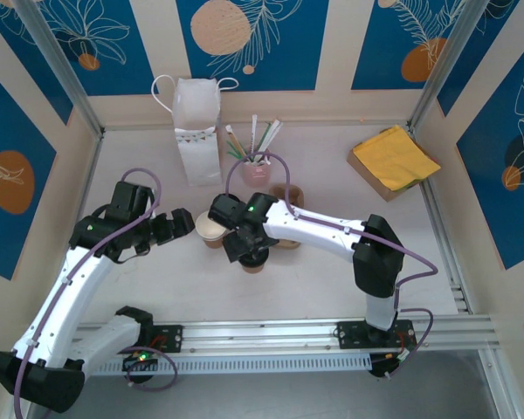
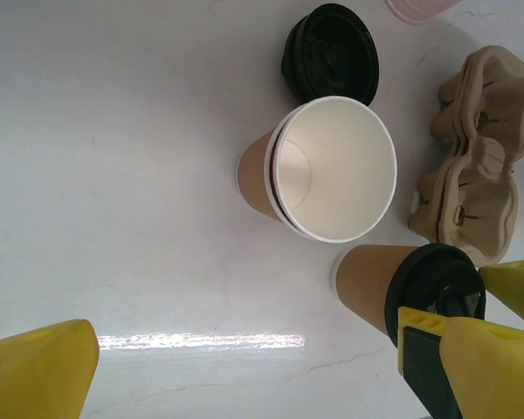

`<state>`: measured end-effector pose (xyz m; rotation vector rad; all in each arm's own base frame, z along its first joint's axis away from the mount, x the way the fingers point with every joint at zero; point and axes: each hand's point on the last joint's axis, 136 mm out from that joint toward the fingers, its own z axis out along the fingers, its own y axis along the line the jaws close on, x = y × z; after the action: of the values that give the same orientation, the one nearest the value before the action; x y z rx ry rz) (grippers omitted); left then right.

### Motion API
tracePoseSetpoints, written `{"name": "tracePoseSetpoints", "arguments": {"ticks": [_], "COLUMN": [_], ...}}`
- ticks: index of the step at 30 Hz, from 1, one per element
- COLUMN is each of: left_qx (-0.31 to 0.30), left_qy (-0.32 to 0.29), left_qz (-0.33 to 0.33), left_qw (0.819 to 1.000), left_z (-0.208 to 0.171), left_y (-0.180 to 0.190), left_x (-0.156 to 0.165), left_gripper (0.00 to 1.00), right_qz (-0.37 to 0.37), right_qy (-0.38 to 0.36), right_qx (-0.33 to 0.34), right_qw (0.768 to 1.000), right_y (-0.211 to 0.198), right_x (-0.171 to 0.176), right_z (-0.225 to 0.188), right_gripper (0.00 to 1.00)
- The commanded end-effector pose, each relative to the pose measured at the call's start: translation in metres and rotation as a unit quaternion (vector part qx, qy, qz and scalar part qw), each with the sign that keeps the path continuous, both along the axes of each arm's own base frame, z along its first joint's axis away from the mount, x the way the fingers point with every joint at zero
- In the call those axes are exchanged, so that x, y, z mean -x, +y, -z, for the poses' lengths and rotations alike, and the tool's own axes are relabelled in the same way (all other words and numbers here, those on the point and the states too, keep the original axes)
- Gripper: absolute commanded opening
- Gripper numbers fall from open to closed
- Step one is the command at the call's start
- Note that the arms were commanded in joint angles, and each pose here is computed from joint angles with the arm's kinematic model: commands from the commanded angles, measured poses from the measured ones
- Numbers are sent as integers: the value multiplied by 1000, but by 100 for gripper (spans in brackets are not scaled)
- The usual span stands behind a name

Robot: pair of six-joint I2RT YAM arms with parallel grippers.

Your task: Pack the takeout coffee

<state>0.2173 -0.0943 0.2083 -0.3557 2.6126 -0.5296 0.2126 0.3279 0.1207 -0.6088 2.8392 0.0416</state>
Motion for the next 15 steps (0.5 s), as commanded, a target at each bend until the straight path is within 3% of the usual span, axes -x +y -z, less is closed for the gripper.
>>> {"name": "tracePoseSetpoints", "arguments": {"ticks": [1, 4, 6, 12, 15], "left_qx": [8, 27, 43, 91, 103], "left_qy": [-10, -10, -5, 11, 17], "left_qz": [12, 20, 22, 17, 18], "left_qw": [1000, 999, 999, 996, 994], "left_z": [-6, -8, -7, 1, 4], "left_y": [-3, -10, -15, -30, -39], "left_x": [-2, -2, -2, -1, 0], "left_gripper": [100, 100, 99, 86, 79], "right_qz": [2, 8, 12, 42, 54], "right_qy": [-11, -15, -18, -16, -2], "right_qx": [-9, -22, -40, -84, -94], "right_qw": [1000, 1000, 999, 995, 994], "right_y": [-2, -4, -4, -17, -24], "right_x": [-3, -3, -3, -2, 1], "right_z": [-20, -29, -36, -45, -43], "right_gripper": [87, 87, 80, 76, 64]}}
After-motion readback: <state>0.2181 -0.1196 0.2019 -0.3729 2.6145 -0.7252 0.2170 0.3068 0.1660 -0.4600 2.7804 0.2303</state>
